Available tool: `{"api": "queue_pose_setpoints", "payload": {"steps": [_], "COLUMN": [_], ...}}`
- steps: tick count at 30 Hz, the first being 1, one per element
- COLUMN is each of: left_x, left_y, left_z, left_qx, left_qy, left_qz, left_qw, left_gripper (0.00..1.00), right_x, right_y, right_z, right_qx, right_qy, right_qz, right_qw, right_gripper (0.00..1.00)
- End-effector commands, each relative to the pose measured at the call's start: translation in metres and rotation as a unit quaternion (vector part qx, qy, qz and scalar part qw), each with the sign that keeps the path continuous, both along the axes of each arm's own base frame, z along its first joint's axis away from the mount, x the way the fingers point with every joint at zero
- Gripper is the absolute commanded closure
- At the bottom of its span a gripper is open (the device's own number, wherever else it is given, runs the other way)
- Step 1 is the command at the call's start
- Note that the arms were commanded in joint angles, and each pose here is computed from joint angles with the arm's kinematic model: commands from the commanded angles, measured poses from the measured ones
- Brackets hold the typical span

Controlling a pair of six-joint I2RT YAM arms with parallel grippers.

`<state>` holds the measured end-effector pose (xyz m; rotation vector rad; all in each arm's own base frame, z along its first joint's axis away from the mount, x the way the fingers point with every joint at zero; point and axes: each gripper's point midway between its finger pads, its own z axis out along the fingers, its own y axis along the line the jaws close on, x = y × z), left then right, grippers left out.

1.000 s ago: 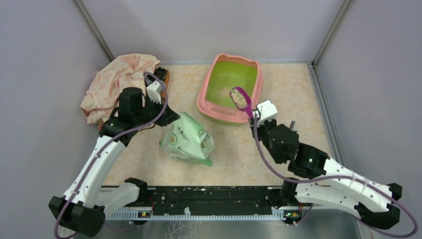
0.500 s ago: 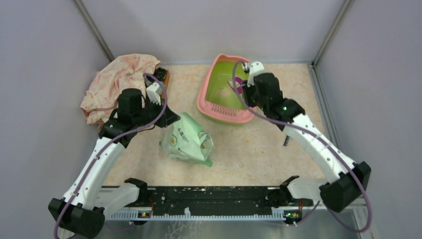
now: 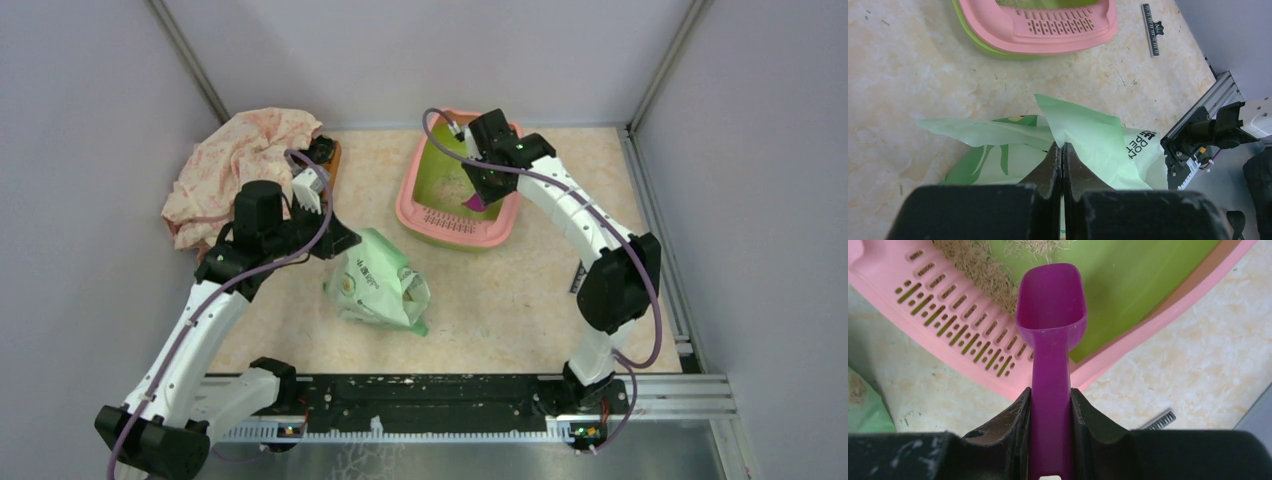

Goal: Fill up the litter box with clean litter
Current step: 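Pour the cat litter into the litter box, then scoop the cat litter from the cat litter bag.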

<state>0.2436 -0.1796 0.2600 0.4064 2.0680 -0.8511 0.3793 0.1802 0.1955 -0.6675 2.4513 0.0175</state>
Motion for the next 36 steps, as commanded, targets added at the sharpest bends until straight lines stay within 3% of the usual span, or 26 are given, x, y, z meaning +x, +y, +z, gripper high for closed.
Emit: {"api": "queue_pose_setpoints", "payload": {"steps": [1,9,14,19,26,31,36], "left_x": [-0.005,-0.006,-0.007,-0.007,-0.005,-0.004,-0.001], "left_y": [-0.013,-0.012,-0.011,-0.01,-0.007,-0.003,0.0], "left_z": [0.051,0.053,0.053,0.05,0.045,0.047,0.045], "left_qx": [-0.053,-0.053,-0.051,-0.047,-0.039,-0.031,-0.024], "left_qy": [-0.076,-0.075,-0.074,-0.072,-0.074,-0.084,-0.082], "left_qz": [-0.035,-0.033,-0.029,-0.028,-0.022,-0.015,-0.003], "left_qw": [0.995,0.995,0.996,0.996,0.996,0.996,0.996], "left_gripper": [1.0,1.0,1.0,1.0,1.0,1.0,1.0], "right_x": [-0.005,-0.014,-0.056,-0.127,-0.21,-0.249,-0.265], "right_y": [0.002,0.009,0.013,0.02,0.019,0.033,0.041], "right_z": [0.053,0.1,0.127,0.141,0.142,0.152,0.152], "right_qx": [0.003,0.045,0.098,0.183,0.216,0.237,0.221], "right_qy": [-0.057,-0.155,-0.195,-0.151,-0.078,-0.055,-0.042], "right_qz": [0.012,0.027,0.067,0.128,0.185,0.234,0.254], "right_qw": [0.998,0.986,0.973,0.963,0.956,0.941,0.941], "right_gripper": [1.0,1.0,1.0,1.0,1.0,1.0,1.0]}}
